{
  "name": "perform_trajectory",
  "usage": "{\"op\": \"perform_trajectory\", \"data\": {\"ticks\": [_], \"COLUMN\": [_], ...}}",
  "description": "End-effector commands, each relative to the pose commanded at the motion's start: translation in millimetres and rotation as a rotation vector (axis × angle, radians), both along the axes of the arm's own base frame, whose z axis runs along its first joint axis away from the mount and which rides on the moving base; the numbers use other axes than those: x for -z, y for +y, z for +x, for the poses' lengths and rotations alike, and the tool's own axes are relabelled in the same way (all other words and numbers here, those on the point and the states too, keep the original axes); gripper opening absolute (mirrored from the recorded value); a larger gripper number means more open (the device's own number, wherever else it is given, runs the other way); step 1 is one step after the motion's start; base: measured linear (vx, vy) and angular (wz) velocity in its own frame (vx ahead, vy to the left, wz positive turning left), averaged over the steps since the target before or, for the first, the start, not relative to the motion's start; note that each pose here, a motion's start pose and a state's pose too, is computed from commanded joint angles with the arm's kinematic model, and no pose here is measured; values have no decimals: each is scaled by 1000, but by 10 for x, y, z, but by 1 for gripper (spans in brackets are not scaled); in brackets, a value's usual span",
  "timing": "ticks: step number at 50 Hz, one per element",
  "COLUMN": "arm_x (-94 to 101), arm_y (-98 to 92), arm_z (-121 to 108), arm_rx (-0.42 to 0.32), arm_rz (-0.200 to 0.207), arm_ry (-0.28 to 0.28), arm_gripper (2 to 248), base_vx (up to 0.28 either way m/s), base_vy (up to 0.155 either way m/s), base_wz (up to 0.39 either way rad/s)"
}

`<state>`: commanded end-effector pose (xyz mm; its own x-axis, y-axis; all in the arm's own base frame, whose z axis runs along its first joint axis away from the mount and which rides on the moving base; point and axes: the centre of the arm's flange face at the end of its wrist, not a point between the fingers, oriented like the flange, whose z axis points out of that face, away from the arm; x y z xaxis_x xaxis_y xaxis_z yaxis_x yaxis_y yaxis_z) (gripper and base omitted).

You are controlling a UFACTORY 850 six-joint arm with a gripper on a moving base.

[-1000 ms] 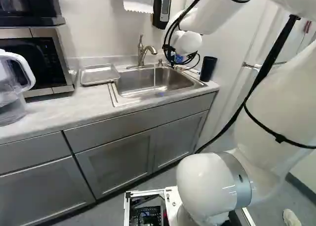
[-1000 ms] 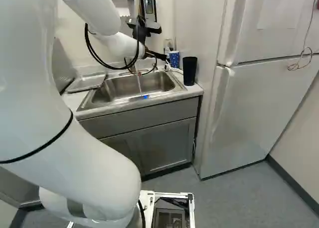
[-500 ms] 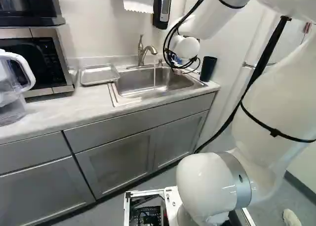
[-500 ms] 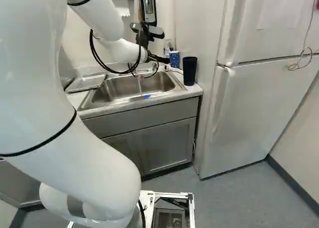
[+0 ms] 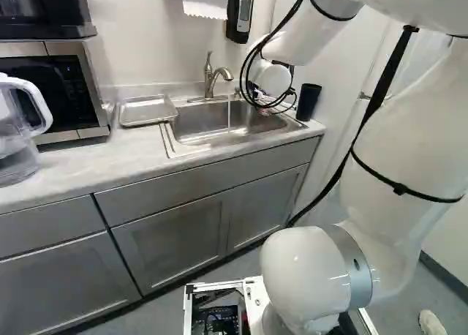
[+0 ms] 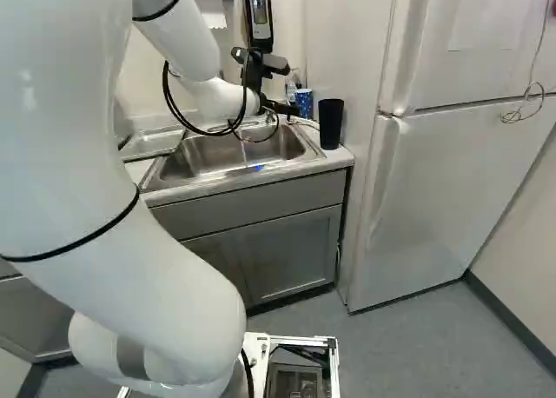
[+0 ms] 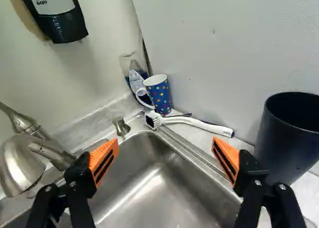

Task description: Rinse the cup and place it in the tray

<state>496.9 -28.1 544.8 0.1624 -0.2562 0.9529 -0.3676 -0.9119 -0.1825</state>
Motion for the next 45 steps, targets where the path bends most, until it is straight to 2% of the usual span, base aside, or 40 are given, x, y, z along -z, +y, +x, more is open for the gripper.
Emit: {"op": "perform_trajectory", "data": {"ticks": [6,45], "arm_x": [48,366], "arm_y": [-17,-68], "arm_z": [6,2], "arm_rx": [7,132], "arm_rz": [-53,-71], "arm_ry": [10,-33], "arm_gripper": [247,247], "base_vx": [0,0], "base_vy": [0,0], "base_wz": [0,0]}}
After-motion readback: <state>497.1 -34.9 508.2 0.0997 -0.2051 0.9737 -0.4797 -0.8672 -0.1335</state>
